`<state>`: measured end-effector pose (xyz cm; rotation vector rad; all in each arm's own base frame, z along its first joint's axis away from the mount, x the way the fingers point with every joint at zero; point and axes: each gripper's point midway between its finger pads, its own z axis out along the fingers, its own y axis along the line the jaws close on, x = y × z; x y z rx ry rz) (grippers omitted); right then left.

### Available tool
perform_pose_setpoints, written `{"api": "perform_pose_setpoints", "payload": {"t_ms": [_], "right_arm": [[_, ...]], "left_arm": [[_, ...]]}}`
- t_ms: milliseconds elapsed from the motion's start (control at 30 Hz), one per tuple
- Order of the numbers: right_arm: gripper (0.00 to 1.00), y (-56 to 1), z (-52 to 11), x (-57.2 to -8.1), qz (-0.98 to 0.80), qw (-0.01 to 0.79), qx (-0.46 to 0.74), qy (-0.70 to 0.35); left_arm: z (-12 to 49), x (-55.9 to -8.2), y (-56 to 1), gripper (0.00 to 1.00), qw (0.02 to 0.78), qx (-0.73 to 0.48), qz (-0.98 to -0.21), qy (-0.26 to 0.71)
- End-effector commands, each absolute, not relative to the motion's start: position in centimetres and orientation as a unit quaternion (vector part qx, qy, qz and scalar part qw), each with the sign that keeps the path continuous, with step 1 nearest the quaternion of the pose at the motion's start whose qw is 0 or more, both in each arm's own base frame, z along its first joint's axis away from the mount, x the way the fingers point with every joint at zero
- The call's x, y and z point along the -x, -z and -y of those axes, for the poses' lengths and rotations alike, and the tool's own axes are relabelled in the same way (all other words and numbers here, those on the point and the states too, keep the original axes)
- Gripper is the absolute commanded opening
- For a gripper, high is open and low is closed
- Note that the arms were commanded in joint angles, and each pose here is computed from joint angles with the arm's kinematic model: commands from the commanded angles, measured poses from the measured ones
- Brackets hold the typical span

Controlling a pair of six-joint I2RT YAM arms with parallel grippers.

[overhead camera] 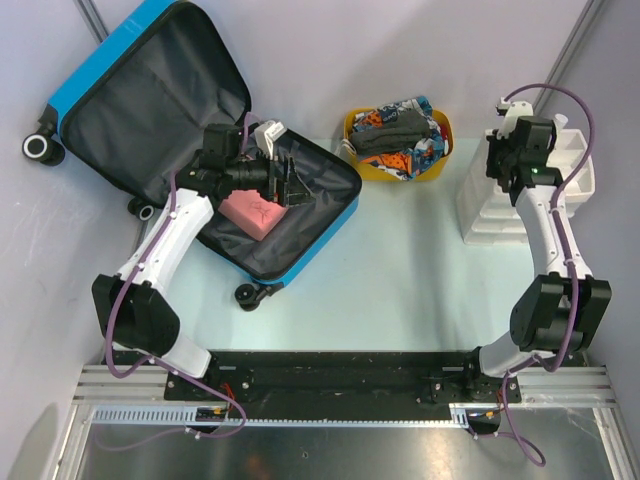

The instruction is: Open, take out, and arrange the luggage

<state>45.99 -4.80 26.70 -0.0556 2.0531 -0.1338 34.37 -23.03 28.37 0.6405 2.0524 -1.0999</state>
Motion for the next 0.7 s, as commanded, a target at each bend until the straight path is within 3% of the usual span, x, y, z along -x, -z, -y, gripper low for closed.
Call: {"api": "perform_pose_setpoints", "payload": {"t_ms": [0,667], "right_arm": [[0.0,-28.5,5.6,-48.1,-0.831,0.552,0.028,0.063],[0.0,-31.7,4.8,-62.5,-0.723,0.689,0.046,0.02]], "left_arm": [[23.0,-34.8,-29.0,1.0,0.363,-0.247,-0.79,0.429],[20.1,-35.5,-26.0,1.0,0.377,-0.24,-0.812,0.375]]}}
